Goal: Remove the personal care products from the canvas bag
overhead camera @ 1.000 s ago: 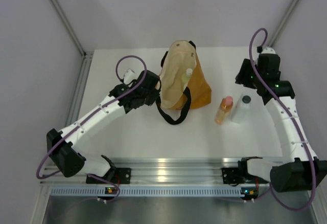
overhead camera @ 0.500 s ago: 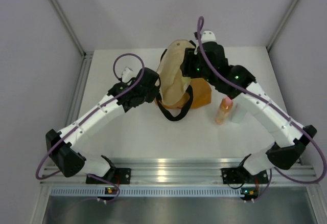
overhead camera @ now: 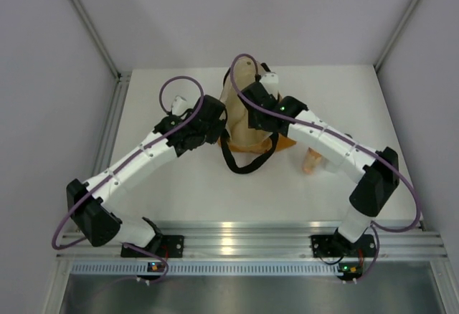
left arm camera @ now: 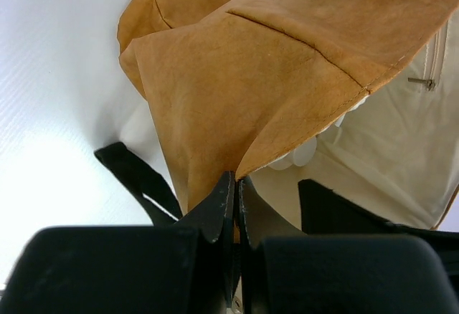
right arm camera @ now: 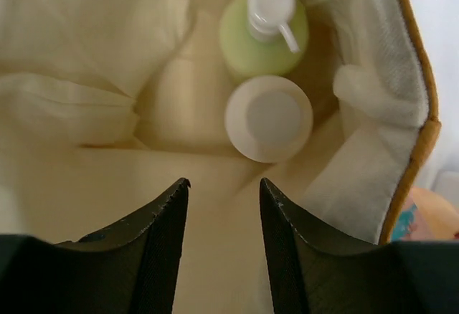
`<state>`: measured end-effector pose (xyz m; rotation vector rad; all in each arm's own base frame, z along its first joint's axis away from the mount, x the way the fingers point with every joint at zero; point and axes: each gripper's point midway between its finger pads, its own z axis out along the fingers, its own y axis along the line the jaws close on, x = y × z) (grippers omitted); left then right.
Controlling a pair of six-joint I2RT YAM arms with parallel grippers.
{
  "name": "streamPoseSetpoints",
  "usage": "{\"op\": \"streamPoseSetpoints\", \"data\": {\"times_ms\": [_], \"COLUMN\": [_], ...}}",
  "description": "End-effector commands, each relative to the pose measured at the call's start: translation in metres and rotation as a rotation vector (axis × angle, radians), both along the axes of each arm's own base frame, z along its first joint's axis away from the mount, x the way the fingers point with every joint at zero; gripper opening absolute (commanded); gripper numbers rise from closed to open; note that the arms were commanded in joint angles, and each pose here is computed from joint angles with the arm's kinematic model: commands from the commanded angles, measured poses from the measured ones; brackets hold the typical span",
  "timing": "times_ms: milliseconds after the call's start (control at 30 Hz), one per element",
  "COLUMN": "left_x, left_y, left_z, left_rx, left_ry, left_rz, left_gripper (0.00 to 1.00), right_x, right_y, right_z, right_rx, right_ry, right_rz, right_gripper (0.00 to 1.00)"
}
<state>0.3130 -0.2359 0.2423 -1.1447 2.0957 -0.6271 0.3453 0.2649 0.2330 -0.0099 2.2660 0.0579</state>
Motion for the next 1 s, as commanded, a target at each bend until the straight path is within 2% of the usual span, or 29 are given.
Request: {"op": "streamPoseSetpoints", "data": {"times_ms": [0,100,633,967], "left_x": [0.003,0.003,0.003,0.005], "left_y": [0.005,0.005,0.002,-0.003], "left_z": [-0.008,-0.014,-0.039,-0.045], "left_rx": [0.017,0.021,0.055,0.073], "left_ry": [-0.003,0.007,0.062,0.068], "left_rz": [0.033,0.038,0.029,0.008], "left_gripper": [0.0,0.0,0.0,0.0], "right_x": [-0.01,-0.012,0.064,0.101], "right_y": [-0.037,-0.046,-0.048,-0.048], "right_z": [0.013,0.003,0.009,0.001], "right_rx": [-0.017,-0.045,-0.16,-0.266], "right_ry": [-0.031,-0.009,-0.003,-0.04], "right_rz": [-0.093,-0.085,0.124,0.141], "right_gripper": [0.45,0.53,0.57,0.57]}}
